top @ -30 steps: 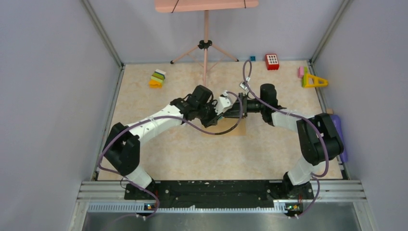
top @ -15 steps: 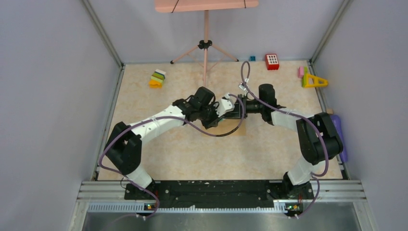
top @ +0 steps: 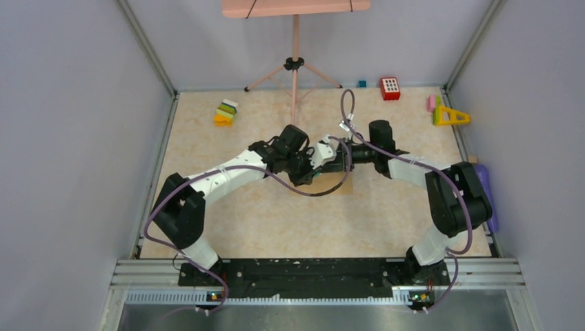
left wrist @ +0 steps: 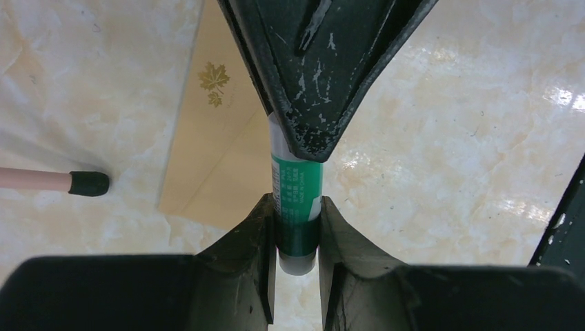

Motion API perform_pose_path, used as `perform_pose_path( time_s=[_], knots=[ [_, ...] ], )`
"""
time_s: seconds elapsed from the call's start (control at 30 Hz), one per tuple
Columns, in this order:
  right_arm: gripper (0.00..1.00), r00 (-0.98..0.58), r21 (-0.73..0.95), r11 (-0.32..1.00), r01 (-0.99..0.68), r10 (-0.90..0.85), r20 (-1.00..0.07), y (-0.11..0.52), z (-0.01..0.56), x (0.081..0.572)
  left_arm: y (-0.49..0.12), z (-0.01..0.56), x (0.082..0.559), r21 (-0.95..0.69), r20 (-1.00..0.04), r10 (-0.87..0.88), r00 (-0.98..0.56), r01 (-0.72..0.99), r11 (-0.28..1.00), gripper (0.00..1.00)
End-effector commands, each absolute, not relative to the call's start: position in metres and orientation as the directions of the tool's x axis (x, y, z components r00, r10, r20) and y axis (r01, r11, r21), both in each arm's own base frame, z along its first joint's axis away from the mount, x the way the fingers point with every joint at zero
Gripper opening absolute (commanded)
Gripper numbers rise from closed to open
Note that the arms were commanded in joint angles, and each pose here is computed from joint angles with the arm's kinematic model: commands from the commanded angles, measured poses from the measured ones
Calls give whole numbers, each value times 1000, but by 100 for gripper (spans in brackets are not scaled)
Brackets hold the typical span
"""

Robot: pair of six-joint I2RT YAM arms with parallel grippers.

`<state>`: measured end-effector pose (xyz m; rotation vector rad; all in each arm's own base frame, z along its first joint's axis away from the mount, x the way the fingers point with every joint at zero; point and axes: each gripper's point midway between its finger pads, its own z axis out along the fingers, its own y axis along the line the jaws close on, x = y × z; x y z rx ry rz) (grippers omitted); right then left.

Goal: Place the letter into the envelope and seal it
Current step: Screw the solid glue.

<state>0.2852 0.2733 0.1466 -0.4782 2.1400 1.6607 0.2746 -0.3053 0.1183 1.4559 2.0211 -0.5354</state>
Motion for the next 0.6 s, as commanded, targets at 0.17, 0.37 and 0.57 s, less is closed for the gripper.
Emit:
perform_pose_path(
  time_s=[0.17,0.37,0.57],
  knots=[
    [20,-582,576,84,-813,-130,-803,275,191,262,-328,136,237,-172,-696,685,-216,976,133,0],
    [25,-319,328,-24,-944,-182,-930,271,196,237,-330,144,215,-297,-707,664,-244,954,34,0],
    [31,-121,137,-101,-985,-150,-981,265,203,215,-331,157,195,-412,-731,623,-279,908,-77,0]
  ],
)
